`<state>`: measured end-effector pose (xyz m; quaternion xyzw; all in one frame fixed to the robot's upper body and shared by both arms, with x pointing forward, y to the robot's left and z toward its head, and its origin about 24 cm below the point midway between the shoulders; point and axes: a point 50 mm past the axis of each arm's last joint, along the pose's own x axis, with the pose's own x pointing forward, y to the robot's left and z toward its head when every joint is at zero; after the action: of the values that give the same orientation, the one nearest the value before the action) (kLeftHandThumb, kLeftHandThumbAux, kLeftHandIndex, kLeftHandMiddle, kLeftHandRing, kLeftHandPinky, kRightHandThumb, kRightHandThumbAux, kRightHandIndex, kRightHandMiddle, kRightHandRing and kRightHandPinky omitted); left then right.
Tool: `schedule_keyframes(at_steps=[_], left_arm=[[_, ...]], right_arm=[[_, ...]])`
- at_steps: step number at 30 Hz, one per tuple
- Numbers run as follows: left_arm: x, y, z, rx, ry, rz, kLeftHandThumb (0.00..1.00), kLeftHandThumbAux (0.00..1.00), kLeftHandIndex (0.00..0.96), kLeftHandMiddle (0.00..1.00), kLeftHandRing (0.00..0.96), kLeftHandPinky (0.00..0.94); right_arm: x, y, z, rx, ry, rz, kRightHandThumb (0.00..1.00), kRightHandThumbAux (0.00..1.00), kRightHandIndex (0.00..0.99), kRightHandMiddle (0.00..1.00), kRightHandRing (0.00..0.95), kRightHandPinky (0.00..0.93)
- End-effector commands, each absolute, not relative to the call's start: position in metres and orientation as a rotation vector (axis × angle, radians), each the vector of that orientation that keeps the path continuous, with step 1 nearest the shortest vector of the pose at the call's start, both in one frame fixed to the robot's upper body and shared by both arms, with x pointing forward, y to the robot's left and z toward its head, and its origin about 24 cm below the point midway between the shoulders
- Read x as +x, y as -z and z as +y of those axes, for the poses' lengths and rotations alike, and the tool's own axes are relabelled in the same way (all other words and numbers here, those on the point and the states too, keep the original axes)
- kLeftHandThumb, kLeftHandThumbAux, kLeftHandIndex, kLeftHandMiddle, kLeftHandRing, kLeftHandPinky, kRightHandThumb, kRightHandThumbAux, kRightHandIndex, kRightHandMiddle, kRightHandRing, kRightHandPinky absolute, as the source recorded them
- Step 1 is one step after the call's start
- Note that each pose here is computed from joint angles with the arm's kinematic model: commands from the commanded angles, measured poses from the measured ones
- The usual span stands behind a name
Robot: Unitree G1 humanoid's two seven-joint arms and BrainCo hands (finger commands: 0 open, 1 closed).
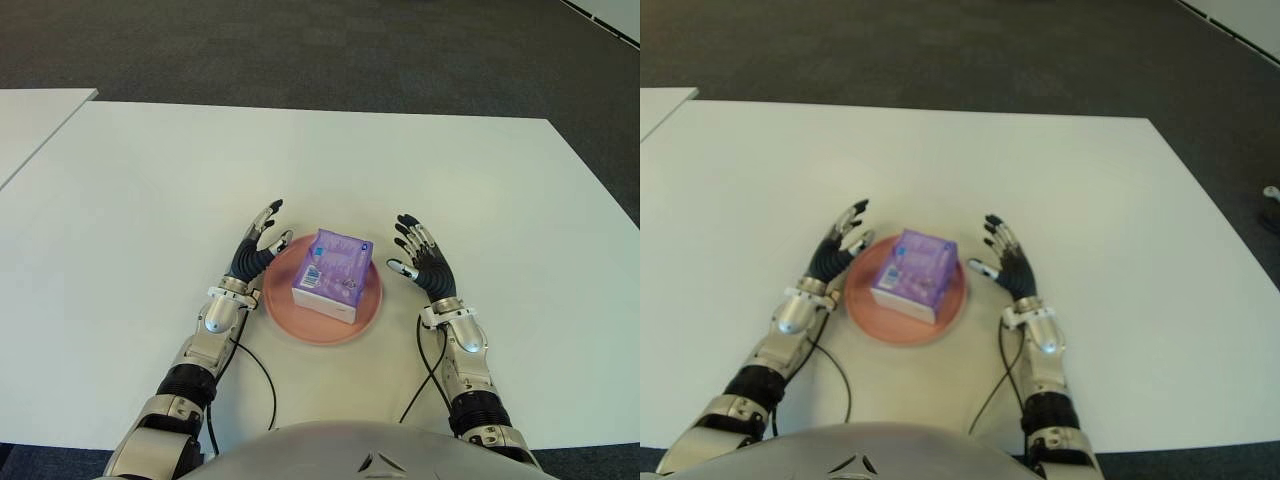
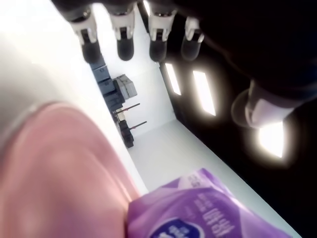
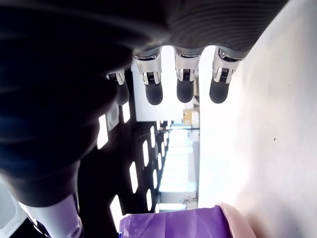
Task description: Put the tissue paper into the plate.
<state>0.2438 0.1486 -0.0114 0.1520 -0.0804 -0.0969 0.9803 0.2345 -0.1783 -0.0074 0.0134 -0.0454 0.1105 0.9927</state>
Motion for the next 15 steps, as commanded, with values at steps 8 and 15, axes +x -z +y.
schedule_keyframes(at_steps=[8, 15], left_arm=[[0.1974, 0.0601, 0.144, 0.229, 0.17, 0.1, 0.0, 0.417, 0.0, 0.0, 0.0, 0.0], [0.1992, 0.0568, 0.148, 0.203, 0.125, 0.072, 0.0, 0.413, 0.0, 0.0, 0.0, 0.0]], right_arm=[[0.2028, 0.0496, -0.1749, 0.14, -0.166, 0.131, 0.029, 0.759, 0.0, 0.0, 0.0, 0.0], [0.2029, 0.0499, -0.1749, 0.141, -0.168, 0.133, 0.022, 0.779, 0.0, 0.0, 0.0, 0.0]])
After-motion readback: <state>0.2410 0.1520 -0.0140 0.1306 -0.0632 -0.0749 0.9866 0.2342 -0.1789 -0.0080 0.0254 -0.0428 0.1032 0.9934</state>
